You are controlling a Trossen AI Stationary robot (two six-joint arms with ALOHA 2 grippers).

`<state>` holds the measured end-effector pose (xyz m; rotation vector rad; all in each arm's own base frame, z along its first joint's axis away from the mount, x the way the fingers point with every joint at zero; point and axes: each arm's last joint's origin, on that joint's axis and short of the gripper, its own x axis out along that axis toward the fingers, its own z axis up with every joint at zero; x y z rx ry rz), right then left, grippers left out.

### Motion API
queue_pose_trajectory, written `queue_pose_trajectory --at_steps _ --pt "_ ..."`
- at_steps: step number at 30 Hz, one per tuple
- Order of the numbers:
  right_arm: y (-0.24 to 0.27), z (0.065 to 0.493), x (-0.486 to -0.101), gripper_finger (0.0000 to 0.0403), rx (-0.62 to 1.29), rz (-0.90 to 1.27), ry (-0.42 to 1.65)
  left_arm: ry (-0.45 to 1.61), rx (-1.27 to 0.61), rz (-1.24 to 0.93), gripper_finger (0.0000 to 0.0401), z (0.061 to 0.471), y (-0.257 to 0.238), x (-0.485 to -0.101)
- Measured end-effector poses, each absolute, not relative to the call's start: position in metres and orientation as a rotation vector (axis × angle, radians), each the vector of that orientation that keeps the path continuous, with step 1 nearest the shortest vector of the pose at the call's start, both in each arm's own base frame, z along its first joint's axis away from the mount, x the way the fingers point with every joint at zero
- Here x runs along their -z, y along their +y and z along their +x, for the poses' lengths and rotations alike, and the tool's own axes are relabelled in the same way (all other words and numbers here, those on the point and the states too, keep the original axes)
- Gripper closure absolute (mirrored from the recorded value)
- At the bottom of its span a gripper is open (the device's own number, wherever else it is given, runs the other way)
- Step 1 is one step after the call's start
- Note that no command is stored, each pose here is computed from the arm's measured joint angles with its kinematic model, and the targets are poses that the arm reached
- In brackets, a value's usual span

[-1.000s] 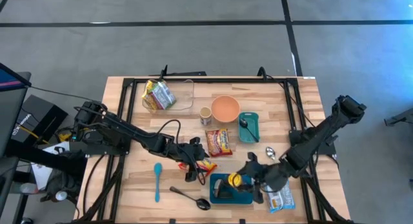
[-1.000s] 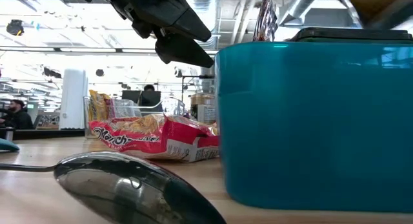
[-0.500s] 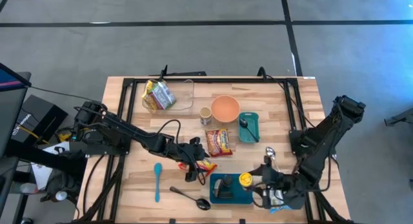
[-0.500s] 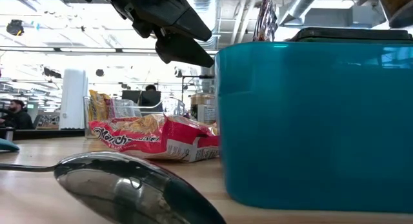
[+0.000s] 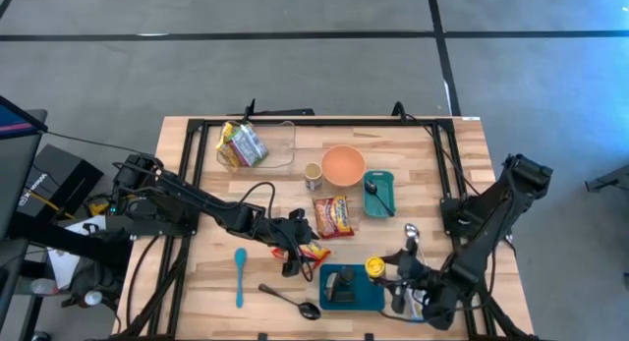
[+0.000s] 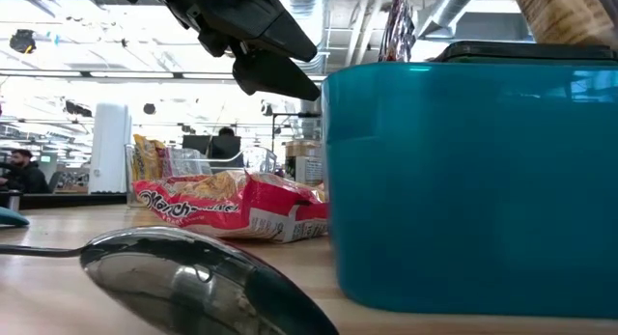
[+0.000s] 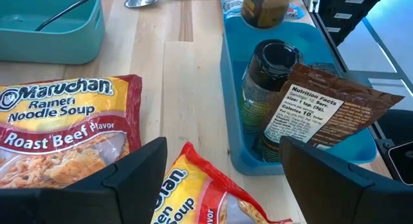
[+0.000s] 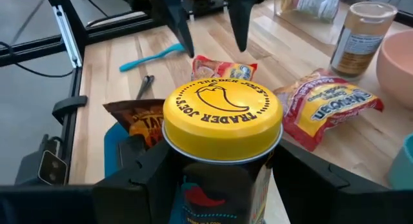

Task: Pick & Place Food Item
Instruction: Put the yellow seasoning bottle into the blue bin

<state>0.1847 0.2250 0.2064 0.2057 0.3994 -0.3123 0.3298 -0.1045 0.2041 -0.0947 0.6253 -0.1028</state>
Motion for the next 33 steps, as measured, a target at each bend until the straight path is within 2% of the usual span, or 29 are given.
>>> queue_pose_trajectory --at_steps 13,21,33 --pt "0.232 0.189 -0.201 0.0190 0.336 0.234 0.331 0.619 0.073 -0.086 0.0107 0.330 -0.104 -0.204" --pt "0.245 0.196 -0.169 0.0190 0.365 0.195 0.319 0.619 0.073 -0.086 0.0107 0.330 -0.104 -0.204" --pt "0.254 0.203 -0.145 0.0189 0.382 0.189 0.295 0.619 0.074 -0.086 0.0107 0.330 -0.104 -0.204"
